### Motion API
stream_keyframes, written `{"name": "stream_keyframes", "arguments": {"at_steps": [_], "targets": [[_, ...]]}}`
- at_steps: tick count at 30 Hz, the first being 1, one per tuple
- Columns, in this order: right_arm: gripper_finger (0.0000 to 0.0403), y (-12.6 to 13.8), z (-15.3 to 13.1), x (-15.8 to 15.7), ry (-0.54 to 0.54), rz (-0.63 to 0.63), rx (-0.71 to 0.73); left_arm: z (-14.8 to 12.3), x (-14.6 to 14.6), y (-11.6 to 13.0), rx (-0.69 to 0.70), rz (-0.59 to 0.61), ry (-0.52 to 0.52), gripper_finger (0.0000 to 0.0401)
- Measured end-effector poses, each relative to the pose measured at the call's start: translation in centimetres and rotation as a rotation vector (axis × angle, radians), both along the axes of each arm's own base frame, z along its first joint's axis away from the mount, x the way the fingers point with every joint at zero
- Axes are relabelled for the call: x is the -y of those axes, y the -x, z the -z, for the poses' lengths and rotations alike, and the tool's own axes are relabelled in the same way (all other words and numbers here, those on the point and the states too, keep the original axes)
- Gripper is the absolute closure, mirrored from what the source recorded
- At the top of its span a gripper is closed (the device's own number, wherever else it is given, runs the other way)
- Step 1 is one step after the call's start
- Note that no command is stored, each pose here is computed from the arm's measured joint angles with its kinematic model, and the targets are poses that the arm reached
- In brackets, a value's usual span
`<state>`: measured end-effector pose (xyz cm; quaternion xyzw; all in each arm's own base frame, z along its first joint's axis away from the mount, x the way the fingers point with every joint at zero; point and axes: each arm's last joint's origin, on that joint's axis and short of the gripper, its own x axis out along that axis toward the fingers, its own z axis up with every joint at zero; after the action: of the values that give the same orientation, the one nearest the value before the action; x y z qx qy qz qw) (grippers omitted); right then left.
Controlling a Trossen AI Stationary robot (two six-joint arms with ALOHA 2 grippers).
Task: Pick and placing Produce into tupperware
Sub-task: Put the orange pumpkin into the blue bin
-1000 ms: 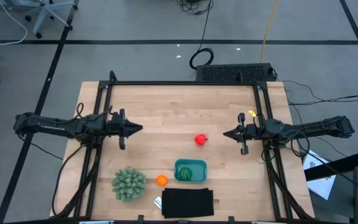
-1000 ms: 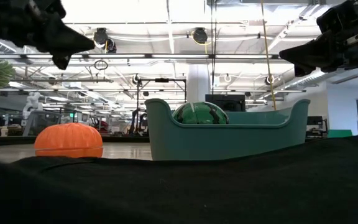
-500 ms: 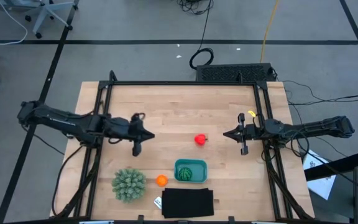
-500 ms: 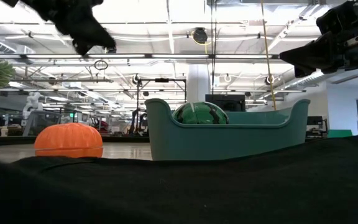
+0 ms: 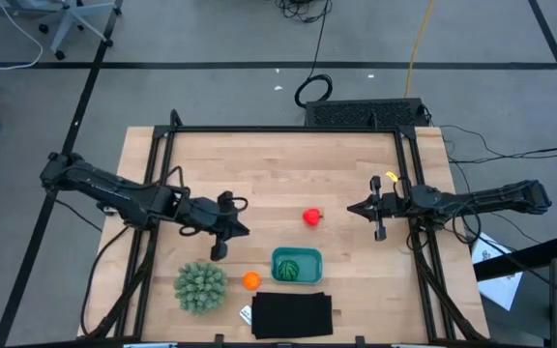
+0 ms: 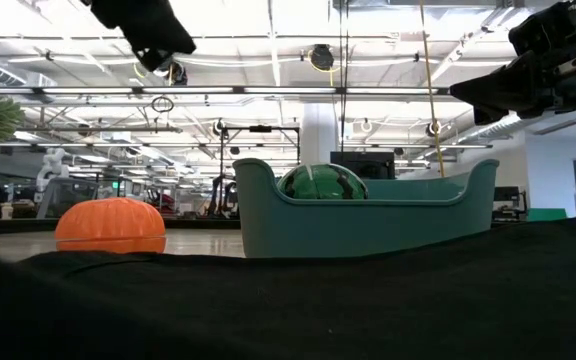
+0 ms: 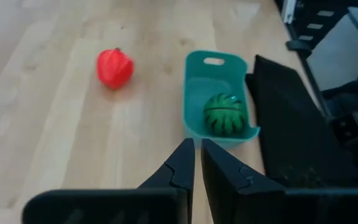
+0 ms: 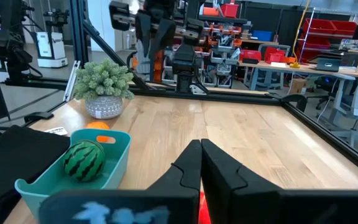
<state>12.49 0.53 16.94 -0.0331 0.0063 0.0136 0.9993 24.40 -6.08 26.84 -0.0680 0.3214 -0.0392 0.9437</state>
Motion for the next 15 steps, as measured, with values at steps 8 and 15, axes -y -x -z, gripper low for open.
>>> {"name": "stream_keyframes", "arguments": {"at_steps": [8, 15], "targets": [[0.0403, 0.0, 0.0, 0.0, 0.001, 0.0, -0.001, -1.1, 1.7, -1.1, -0.01, 0.021, 0.038, 0.0371], [0.0403, 0.0, 0.0, 0.0, -0.001, 0.0, 0.0, -2.5, 3.7, -2.9, -0.087, 0.012, 0.093, 0.0371]]}}
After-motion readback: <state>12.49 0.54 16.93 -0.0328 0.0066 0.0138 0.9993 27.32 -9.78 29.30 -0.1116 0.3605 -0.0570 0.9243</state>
